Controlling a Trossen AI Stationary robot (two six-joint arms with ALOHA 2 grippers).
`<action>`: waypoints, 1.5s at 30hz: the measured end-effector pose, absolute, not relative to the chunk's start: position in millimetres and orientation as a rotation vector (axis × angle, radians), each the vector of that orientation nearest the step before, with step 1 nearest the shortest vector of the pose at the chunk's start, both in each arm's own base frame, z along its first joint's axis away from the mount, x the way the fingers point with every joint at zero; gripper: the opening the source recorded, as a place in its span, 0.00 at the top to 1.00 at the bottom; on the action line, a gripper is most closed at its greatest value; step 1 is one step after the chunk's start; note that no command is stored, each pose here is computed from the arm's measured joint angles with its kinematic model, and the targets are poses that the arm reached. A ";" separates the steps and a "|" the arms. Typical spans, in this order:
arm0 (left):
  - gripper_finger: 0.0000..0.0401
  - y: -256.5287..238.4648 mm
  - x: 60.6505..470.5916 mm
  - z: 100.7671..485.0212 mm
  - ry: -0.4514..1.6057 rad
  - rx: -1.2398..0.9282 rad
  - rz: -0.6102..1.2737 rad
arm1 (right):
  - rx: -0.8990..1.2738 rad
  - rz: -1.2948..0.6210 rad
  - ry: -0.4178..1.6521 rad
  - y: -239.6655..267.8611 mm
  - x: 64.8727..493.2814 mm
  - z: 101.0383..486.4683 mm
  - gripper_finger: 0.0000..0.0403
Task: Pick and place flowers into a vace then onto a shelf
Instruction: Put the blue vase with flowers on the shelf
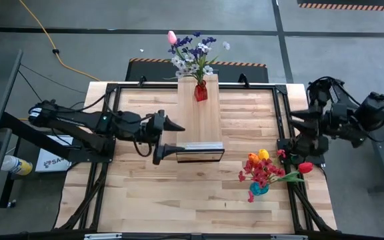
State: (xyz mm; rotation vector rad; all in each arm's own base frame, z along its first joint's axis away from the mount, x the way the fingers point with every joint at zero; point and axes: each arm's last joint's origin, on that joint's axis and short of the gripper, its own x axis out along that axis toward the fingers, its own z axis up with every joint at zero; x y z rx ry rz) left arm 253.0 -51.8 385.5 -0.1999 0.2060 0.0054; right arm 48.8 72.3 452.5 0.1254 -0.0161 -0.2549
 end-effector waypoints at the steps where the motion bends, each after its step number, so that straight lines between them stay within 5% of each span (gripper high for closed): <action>1: 0.04 -54.0 254.0 385.7 0.198 -0.206 -0.003 | 0.121 -0.231 -0.017 75.7 48.2 452.3 0.72; 14: 0.03 -94.6 270.8 383.0 0.099 -0.229 -0.139 | 0.084 0.023 -0.030 124.1 36.5 445.6 0.72; 27: 0.04 -137.5 268.9 370.3 0.071 -0.256 0.040 | 0.309 0.438 0.012 154.4 -19.7 446.3 0.72; 36: 0.04 -144.9 279.1 363.2 0.053 -0.306 0.067 | 0.254 0.512 0.065 142.3 -46.5 445.6 0.72; 45: 0.04 -145.0 279.3 361.9 0.061 -0.295 0.076 | 0.181 0.538 0.051 82.8 -16.0 464.0 0.72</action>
